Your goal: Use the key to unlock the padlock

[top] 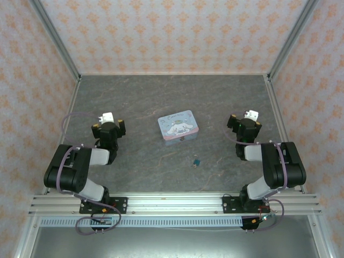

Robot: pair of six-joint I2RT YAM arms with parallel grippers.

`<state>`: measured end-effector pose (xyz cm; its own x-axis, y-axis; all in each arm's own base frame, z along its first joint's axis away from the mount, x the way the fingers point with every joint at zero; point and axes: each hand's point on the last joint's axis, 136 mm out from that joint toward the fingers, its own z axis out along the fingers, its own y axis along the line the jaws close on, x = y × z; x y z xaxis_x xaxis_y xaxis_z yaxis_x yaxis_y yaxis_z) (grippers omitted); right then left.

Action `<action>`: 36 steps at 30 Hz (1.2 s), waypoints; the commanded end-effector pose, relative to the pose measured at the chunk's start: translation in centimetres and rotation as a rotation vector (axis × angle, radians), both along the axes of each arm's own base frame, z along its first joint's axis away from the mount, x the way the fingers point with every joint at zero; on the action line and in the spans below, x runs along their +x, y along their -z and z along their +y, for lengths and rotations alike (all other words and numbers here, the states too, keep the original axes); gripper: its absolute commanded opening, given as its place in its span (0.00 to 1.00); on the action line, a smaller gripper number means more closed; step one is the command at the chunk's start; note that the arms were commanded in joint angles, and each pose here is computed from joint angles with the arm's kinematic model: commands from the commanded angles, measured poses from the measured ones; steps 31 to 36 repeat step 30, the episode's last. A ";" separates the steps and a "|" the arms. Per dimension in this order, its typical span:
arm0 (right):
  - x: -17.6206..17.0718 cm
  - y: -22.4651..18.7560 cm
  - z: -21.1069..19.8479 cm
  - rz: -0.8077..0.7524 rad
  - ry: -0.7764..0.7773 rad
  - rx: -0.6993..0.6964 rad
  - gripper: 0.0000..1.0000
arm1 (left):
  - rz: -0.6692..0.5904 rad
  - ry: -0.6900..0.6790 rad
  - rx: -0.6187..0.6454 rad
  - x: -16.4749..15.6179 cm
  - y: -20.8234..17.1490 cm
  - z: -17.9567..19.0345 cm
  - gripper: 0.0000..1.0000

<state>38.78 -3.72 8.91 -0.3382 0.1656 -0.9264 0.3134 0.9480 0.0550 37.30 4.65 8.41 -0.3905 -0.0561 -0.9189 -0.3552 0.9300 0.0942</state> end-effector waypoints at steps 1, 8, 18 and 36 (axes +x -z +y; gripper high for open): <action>0.2 -0.2 -0.1 -0.003 0.000 0.008 0.99 | -0.038 0.019 -0.017 1.2 -1.4 -0.3 1.00; 0.2 -0.2 -0.1 -0.001 -0.001 0.006 0.99 | -0.036 0.020 -0.015 1.2 -1.4 -0.3 1.00; 0.1 -0.2 -0.1 -0.001 -0.001 0.005 0.99 | -0.037 0.019 -0.014 1.2 -1.4 -0.3 1.00; 0.2 -0.2 0.1 0.002 0.001 -0.005 0.99 | -0.036 0.019 -0.015 1.2 -1.4 -0.3 1.00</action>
